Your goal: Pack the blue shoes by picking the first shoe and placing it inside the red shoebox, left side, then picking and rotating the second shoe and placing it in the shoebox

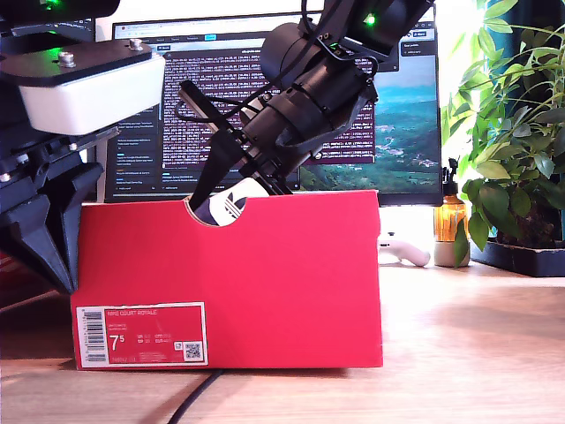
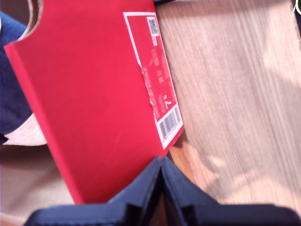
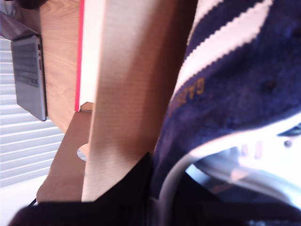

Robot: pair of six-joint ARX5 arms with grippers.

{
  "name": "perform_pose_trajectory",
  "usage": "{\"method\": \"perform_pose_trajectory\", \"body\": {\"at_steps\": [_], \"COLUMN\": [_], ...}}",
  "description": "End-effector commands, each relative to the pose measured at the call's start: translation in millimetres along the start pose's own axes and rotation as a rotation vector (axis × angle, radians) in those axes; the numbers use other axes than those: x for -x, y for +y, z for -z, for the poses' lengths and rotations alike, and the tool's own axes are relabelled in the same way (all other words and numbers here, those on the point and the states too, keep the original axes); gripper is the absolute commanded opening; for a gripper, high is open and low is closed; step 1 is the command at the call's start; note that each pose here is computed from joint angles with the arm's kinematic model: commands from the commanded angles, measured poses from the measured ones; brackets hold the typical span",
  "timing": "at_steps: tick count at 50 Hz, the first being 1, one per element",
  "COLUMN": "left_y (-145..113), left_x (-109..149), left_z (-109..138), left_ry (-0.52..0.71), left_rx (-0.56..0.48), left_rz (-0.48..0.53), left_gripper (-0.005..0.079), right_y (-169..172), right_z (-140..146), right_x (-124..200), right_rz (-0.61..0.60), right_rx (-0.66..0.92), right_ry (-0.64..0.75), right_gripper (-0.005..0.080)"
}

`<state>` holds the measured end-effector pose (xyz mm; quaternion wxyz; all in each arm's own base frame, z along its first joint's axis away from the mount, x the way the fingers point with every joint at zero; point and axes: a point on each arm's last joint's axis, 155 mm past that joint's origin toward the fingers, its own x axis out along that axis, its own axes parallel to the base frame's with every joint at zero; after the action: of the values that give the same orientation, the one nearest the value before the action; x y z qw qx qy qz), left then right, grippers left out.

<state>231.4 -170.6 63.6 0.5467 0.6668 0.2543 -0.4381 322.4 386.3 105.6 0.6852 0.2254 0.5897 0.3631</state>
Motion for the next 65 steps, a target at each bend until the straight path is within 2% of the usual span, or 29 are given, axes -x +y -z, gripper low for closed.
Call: {"method": "perform_pose_trajectory", "body": {"at_steps": [1,8,15,24,40,53,57,65], "left_y": [-0.2,0.1,0.0,-0.1,-0.2,-1.1,-1.0,-0.9], "left_x": [-2.0,-2.0,-2.0,-2.1,-2.0,-2.0,-2.0,-2.0], "left_z": [-1.7,-1.8,-1.7,-1.2,-1.0,0.3,0.5,0.9], "left_ry": [-0.004,-0.004,-0.004,-0.001,0.000,0.006,0.007,0.009], "left_rx": [-0.002,-0.003,-0.003,-0.003,-0.002,-0.003,-0.003,-0.003], "left_rz": [0.004,0.003,0.004,0.003,0.004,0.007,0.007,0.006], "left_gripper": [-0.0019,-0.0019,-0.0019,-0.0019,-0.0019,-0.0019,-0.0019,-0.0019], "right_y": [14.7,18.8,22.6,16.5,12.3,51.3,56.4,22.1], "right_z": [-2.6,-1.8,-1.7,1.3,-0.5,-26.0,-29.4,-20.2], "right_x": [0.5,-2.5,-3.8,-4.0,-0.3,23.2,31.7,34.1], "right_rz": [-0.031,-0.035,-0.043,-0.018,0.002,-0.018,0.008,0.171], "right_rx": [0.043,0.060,0.066,0.048,0.053,0.149,0.184,0.196], "right_ry": [-0.016,-0.020,-0.024,-0.014,-0.012,-0.056,-0.058,-0.021], "right_gripper": [-0.0013,-0.0005,0.0109,0.0200,0.0239,0.0240,0.0240,0.0265]}}
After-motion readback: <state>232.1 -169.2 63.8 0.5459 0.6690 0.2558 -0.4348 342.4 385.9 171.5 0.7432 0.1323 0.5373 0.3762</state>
